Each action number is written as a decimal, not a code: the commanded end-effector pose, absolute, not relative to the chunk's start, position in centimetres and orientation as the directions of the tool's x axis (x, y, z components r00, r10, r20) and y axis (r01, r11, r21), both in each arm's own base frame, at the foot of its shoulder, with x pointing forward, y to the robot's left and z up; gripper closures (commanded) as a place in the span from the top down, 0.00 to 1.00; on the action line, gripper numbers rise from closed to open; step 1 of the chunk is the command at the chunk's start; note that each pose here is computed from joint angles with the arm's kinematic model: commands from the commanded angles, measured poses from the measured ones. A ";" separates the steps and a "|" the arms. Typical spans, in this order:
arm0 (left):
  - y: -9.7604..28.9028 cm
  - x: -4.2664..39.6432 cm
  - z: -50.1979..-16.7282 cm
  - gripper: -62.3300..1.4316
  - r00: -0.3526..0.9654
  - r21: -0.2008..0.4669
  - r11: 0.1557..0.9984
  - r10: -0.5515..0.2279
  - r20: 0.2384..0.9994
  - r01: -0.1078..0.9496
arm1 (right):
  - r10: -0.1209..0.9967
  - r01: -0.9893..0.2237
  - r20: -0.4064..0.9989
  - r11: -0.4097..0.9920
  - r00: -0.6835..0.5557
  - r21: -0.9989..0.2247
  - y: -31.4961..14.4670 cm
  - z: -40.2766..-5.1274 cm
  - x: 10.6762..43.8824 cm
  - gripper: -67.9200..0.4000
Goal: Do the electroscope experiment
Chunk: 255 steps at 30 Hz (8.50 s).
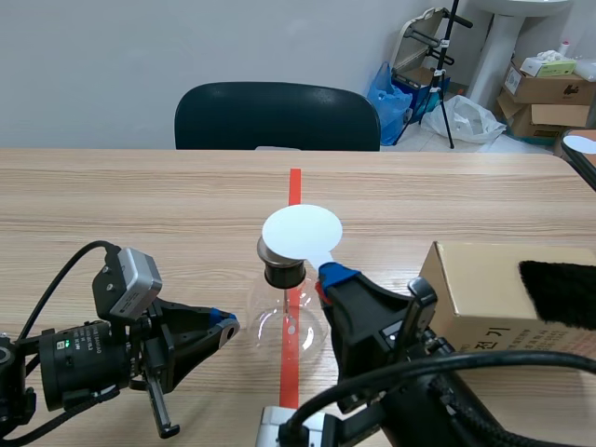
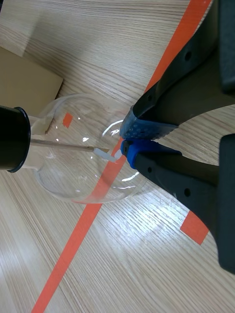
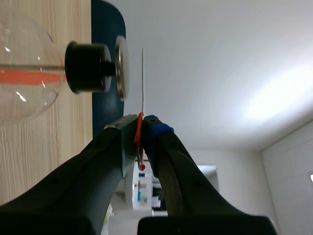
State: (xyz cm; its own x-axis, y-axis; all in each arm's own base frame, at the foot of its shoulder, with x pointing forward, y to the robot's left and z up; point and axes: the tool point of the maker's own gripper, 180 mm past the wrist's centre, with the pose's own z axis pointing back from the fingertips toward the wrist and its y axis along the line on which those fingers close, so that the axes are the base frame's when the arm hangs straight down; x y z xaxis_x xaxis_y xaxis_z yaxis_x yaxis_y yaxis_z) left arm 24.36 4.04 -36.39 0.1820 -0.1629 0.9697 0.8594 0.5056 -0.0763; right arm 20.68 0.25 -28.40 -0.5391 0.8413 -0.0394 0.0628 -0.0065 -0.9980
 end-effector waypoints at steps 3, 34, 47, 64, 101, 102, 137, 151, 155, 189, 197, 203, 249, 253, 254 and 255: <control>3.5 24.6 -35.4 0.05 0.162 -0.076 0.502 -0.131 0.978 0.862 | 0.885 0.101 -0.050 -0.003 -0.464 -0.995 -1.3 -27.3 22.0 0.02; 3.5 24.6 -35.4 0.05 0.162 -0.076 0.502 -0.131 0.978 0.862 | 0.998 0.101 -0.010 -0.003 -0.066 -0.995 -8.5 -27.1 24.0 0.02; 3.5 24.6 -35.4 0.05 0.162 -0.076 0.502 -0.131 0.978 0.862 | 0.991 0.101 -0.016 -0.003 -0.130 -0.995 -7.3 -27.1 23.9 0.02; 3.5 24.6 -35.4 0.05 0.162 -0.076 0.502 -0.131 0.978 0.862 | 0.878 0.101 -0.051 -0.003 -0.477 -0.995 -1.1 -27.3 21.9 0.02; 3.5 24.4 -35.5 0.05 0.167 -0.080 0.502 -0.130 0.977 0.861 | 0.782 0.102 -0.066 -0.003 -0.620 -0.995 1.5 -27.5 20.2 0.02; 3.5 24.4 -35.5 0.05 0.167 -0.080 0.502 -0.130 0.977 0.861 | 0.782 0.102 -0.066 -0.003 -0.620 -0.995 1.5 -27.5 20.2 0.02; 3.5 24.4 -35.5 0.05 0.167 -0.080 0.502 -0.130 0.977 0.861 | 0.927 0.102 -0.041 -0.003 -0.373 -0.995 -3.0 -27.2 22.8 0.02; 3.5 24.4 -35.5 0.05 0.167 -0.080 0.502 -0.130 0.977 0.861 | 0.997 0.101 -0.010 -0.003 -0.074 -0.995 -8.4 -27.1 24.0 0.02; 3.5 24.4 -35.5 0.05 0.167 -0.080 0.502 -0.130 0.977 0.861 | 1.000 0.101 -0.005 -0.003 -0.021 -0.995 -9.3 -27.1 24.1 0.02; 3.5 24.4 -35.5 0.05 0.167 -0.080 0.502 -0.130 0.977 0.861 | 0.999 0.101 0.002 -0.003 0.046 -0.995 -10.5 -27.1 24.0 0.02; 3.5 24.4 -35.5 0.05 0.167 -0.080 0.502 -0.130 0.977 0.861 | 0.999 0.101 0.002 -0.003 0.046 -0.995 -10.5 -27.1 24.0 0.02; 3.5 24.4 -35.5 0.05 0.166 -0.080 0.502 -0.130 0.977 0.861 | 0.999 0.101 0.002 -0.003 0.046 -0.995 -10.5 -27.1 24.0 0.02; 3.5 24.4 -35.5 0.05 0.166 -0.080 0.502 -0.130 0.977 0.861 | 0.999 0.101 0.002 -0.003 0.046 -0.995 -10.5 -27.1 24.0 0.02; 3.5 24.4 -35.5 0.05 0.166 -0.080 0.502 -0.130 0.977 0.861 | 0.999 0.101 0.002 -0.003 0.046 -0.995 -10.5 -27.1 24.0 0.02; 3.5 24.4 -35.5 0.05 0.166 -0.080 0.502 -0.130 0.977 0.861 | 0.999 0.101 0.002 -0.003 0.046 -0.995 -10.5 -27.1 24.0 0.02; 3.5 24.4 -35.5 0.05 0.166 -0.080 0.502 -0.129 0.978 0.861 | 0.999 0.101 0.002 -0.003 0.046 -0.995 -10.5 -27.1 24.0 0.02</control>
State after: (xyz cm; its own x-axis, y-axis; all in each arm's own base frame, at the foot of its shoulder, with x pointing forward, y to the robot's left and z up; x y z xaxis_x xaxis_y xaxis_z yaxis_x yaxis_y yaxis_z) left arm 24.35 4.04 -36.40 0.1823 -0.1629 0.9696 0.8594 0.5056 -0.0767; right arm 23.52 -10.20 -28.15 0.0400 0.9992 -0.0038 0.0631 -0.0063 -0.9980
